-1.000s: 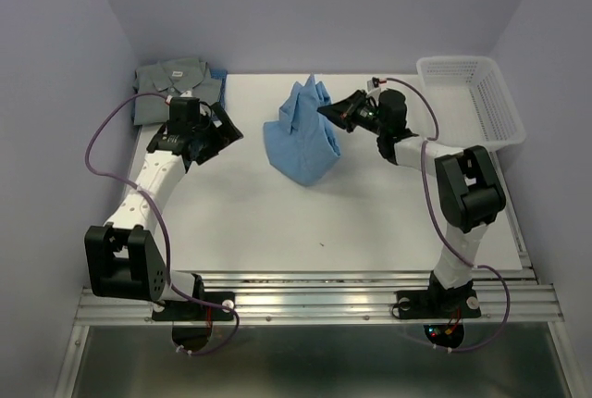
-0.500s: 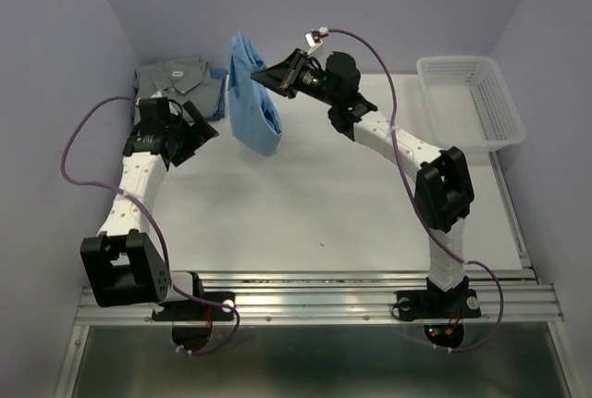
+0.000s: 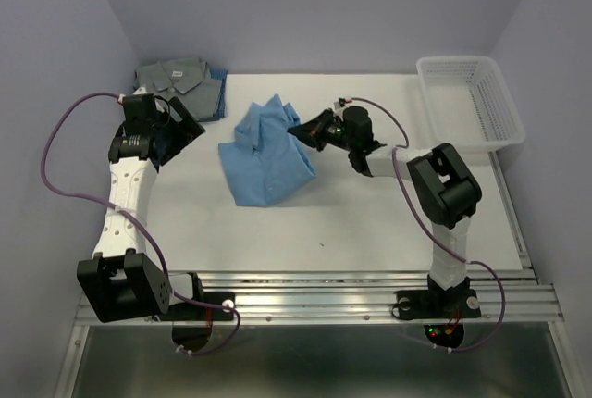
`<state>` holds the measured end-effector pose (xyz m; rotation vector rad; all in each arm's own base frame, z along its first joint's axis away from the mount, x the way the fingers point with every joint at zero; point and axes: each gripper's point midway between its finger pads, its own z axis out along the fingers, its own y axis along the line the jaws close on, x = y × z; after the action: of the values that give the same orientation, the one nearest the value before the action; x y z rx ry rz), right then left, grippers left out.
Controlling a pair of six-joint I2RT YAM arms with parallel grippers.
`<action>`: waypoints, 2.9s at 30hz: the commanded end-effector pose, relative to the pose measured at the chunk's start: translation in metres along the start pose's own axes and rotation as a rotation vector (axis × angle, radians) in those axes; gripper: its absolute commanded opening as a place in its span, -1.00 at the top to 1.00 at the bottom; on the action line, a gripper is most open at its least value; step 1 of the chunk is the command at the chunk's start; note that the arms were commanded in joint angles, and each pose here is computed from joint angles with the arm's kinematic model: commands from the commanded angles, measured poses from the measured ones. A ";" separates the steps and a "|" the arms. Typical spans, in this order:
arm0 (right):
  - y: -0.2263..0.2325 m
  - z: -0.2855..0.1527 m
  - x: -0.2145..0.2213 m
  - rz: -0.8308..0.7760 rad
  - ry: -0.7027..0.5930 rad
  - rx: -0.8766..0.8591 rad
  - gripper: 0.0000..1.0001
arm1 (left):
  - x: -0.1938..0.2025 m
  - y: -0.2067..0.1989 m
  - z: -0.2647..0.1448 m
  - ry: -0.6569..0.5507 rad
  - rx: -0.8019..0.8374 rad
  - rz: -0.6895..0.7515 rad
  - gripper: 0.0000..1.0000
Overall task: Fold and stack the long sleeve shirts
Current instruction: Fold the shirt
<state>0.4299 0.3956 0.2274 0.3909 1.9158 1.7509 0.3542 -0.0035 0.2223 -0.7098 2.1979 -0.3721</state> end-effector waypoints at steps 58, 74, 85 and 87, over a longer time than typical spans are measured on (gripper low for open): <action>-0.102 -0.118 -0.127 -0.763 -0.209 0.812 0.99 | 0.089 -0.148 0.142 0.169 0.412 0.343 1.00; -0.143 -0.189 -0.131 -0.610 -0.293 0.947 0.99 | 0.099 -0.176 0.172 0.183 0.430 0.404 1.00; -0.189 -0.184 -0.147 -0.581 -0.259 1.028 0.71 | 0.112 -0.153 0.228 0.241 0.290 0.429 0.35; -0.176 -0.182 -0.153 -0.599 -0.277 1.013 0.35 | 0.108 -0.164 0.223 0.246 0.328 0.439 0.00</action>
<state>0.4531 0.1476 0.0481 0.3005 2.3646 0.2794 0.5026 -0.2102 0.0446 -0.0376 2.4683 -0.6015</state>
